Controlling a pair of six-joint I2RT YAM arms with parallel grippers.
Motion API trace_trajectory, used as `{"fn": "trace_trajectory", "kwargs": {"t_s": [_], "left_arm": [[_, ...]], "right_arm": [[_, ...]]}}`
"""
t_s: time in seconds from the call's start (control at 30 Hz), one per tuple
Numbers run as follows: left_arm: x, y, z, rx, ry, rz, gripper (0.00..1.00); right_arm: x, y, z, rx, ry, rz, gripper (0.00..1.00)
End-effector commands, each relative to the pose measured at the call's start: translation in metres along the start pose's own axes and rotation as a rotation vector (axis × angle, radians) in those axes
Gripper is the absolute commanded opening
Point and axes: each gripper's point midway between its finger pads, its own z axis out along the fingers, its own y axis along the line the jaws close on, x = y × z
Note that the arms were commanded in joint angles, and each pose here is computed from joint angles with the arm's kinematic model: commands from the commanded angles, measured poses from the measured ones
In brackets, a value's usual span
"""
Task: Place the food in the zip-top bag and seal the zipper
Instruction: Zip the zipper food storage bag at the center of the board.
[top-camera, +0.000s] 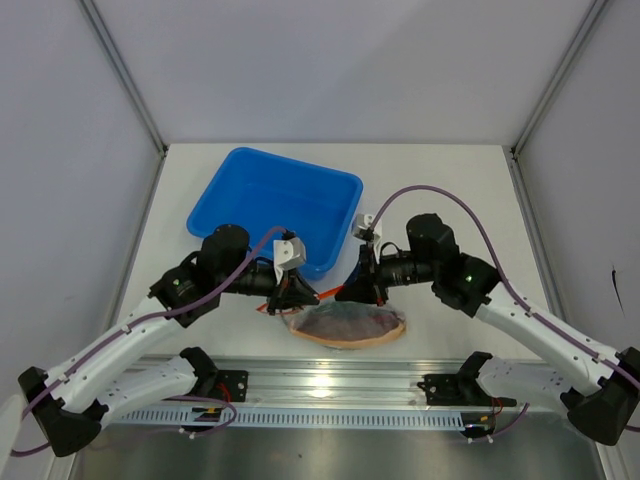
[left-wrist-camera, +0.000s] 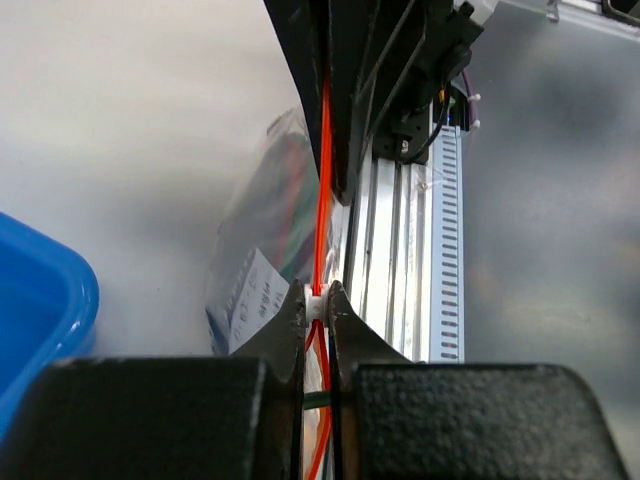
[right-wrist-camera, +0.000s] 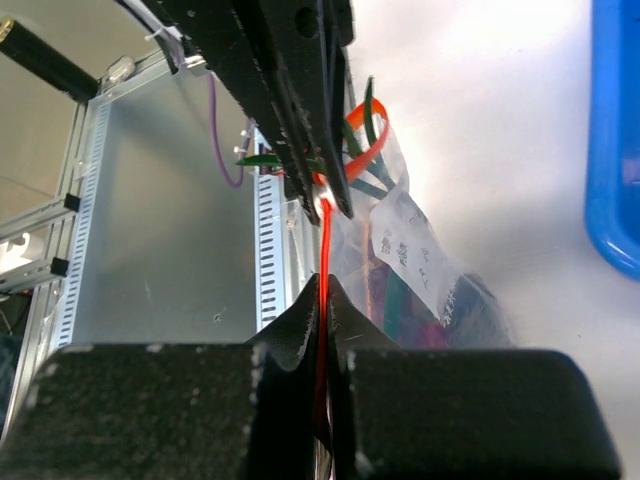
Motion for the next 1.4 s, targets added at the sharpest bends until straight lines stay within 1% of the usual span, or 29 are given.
{"fn": "trace_trajectory", "kwargs": {"t_s": [0.0, 0.17, 0.2, 0.23, 0.27, 0.33, 0.37, 0.4, 0.47, 0.57, 0.6, 0.73, 0.8, 0.97, 1.13, 1.23, 1.33, 1.37], "left_arm": [[0.016, 0.001, -0.011, -0.028, 0.083, -0.02, 0.01], [0.018, 0.002, -0.018, -0.048, 0.088, -0.002, 0.01], [0.015, 0.0, -0.018, -0.039, 0.084, 0.006, 0.01], [0.015, 0.0, -0.018, -0.034, 0.091, 0.008, 0.0], [0.011, 0.0, -0.017, -0.026, 0.09, 0.01, 0.01], [0.0, -0.002, -0.018, -0.015, 0.077, 0.023, 0.0], [0.0, 0.0, -0.015, -0.012, 0.086, 0.017, 0.0], [-0.002, 0.0, -0.014, -0.007, 0.088, 0.016, 0.0], [-0.012, 0.0, -0.014, 0.0, 0.083, 0.027, 0.0], [-0.018, 0.001, -0.015, 0.0, 0.094, 0.039, 0.0], [-0.018, 0.003, -0.014, 0.0, 0.103, 0.039, 0.0], [-0.022, 0.002, -0.014, 0.01, 0.11, 0.053, 0.0], [-0.022, 0.001, -0.014, 0.02, 0.112, 0.057, 0.0], [-0.02, -0.001, -0.014, 0.032, 0.117, 0.057, 0.0], [-0.021, -0.002, -0.016, 0.03, 0.113, 0.063, 0.0], [-0.02, -0.002, -0.014, 0.039, 0.117, 0.057, 0.0], [-0.019, -0.002, -0.013, 0.043, 0.12, 0.052, 0.0], [-0.019, -0.001, -0.013, 0.043, 0.117, 0.054, 0.0]], "right_arm": [[-0.032, 0.001, -0.01, 0.027, -0.118, -0.069, 0.0], [-0.019, -0.005, -0.01, 0.04, -0.087, -0.042, 0.0], [-0.015, -0.005, -0.008, 0.028, -0.065, -0.037, 0.0], [-0.001, -0.009, -0.004, 0.024, -0.001, -0.017, 0.0], [-0.006, -0.005, -0.004, 0.016, 0.011, -0.033, 0.0], [0.003, 0.001, -0.001, -0.019, 0.073, -0.027, 0.09], [-0.001, 0.005, 0.003, -0.037, 0.083, -0.025, 0.21], [0.0, 0.006, 0.004, -0.049, 0.097, -0.044, 0.27], [0.001, 0.007, 0.007, -0.06, 0.14, -0.047, 0.36], [0.003, 0.003, 0.008, -0.047, 0.183, -0.056, 0.43], [-0.002, 0.003, 0.009, -0.047, 0.186, -0.064, 0.43], [-0.001, 0.002, 0.013, -0.066, 0.244, -0.055, 0.43], [0.004, -0.003, 0.018, -0.076, 0.275, -0.052, 0.41], [0.007, -0.004, 0.028, -0.123, 0.32, -0.025, 0.33], [0.014, -0.007, 0.034, -0.131, 0.342, -0.012, 0.33], [0.012, -0.008, 0.036, -0.118, 0.339, -0.027, 0.34], [0.006, -0.014, 0.034, -0.072, 0.339, -0.05, 0.41], [0.004, -0.015, 0.033, -0.057, 0.337, -0.06, 0.45]]}}
